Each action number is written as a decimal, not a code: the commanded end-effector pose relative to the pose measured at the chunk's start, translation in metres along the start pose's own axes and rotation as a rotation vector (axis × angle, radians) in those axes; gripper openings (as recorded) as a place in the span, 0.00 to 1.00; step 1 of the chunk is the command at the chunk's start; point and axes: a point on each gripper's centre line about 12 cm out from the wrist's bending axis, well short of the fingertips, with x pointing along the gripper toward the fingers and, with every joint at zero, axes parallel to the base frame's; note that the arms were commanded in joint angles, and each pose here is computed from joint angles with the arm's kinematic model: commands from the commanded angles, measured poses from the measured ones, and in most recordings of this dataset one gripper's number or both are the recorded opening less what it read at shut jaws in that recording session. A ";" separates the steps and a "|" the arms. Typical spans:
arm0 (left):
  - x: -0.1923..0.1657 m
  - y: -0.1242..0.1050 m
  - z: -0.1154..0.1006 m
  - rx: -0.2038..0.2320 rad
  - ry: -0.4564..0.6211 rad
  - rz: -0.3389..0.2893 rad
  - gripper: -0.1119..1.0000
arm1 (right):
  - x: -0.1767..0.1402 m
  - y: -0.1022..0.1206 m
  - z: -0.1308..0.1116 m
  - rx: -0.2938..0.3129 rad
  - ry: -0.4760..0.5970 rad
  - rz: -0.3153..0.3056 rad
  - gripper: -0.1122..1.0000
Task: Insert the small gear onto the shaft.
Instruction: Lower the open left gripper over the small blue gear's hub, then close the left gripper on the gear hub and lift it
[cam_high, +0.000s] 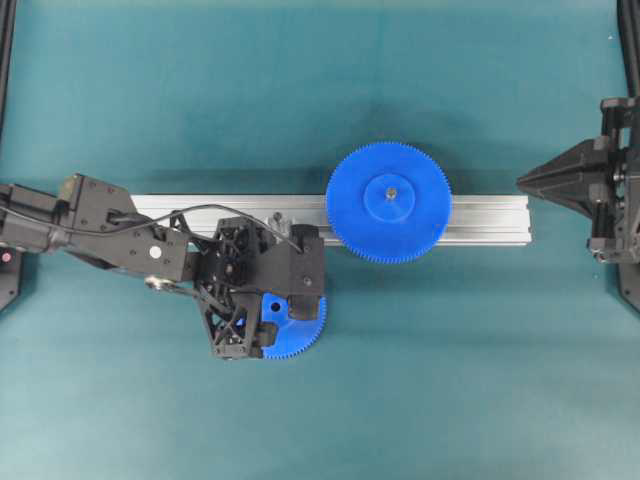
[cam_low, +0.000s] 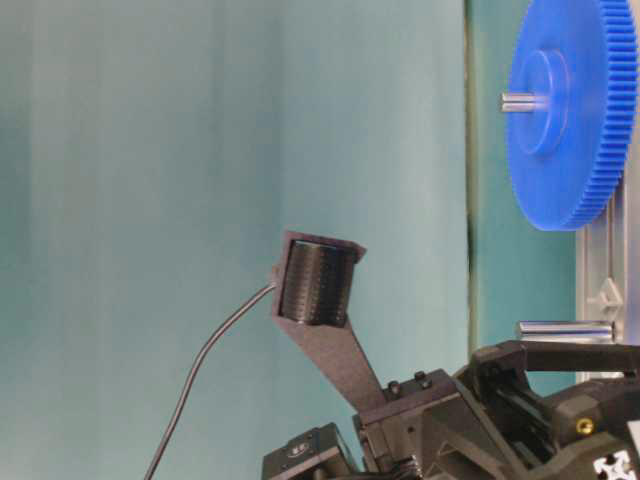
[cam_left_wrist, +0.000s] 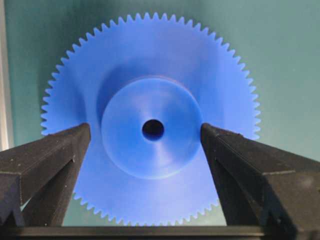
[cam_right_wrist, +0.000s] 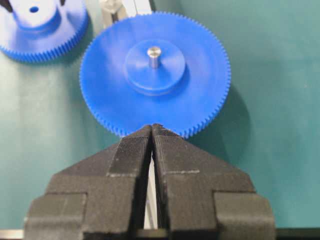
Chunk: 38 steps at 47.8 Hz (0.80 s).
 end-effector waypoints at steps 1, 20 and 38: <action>-0.007 -0.002 0.012 0.002 -0.040 -0.005 0.93 | -0.001 0.000 0.005 0.011 -0.018 -0.001 0.20; -0.006 -0.004 0.011 0.002 -0.038 -0.008 0.93 | -0.004 0.000 0.003 0.012 -0.023 -0.002 0.20; -0.003 -0.005 0.011 -0.002 -0.032 -0.008 0.93 | -0.003 0.000 0.001 0.014 -0.022 -0.001 0.20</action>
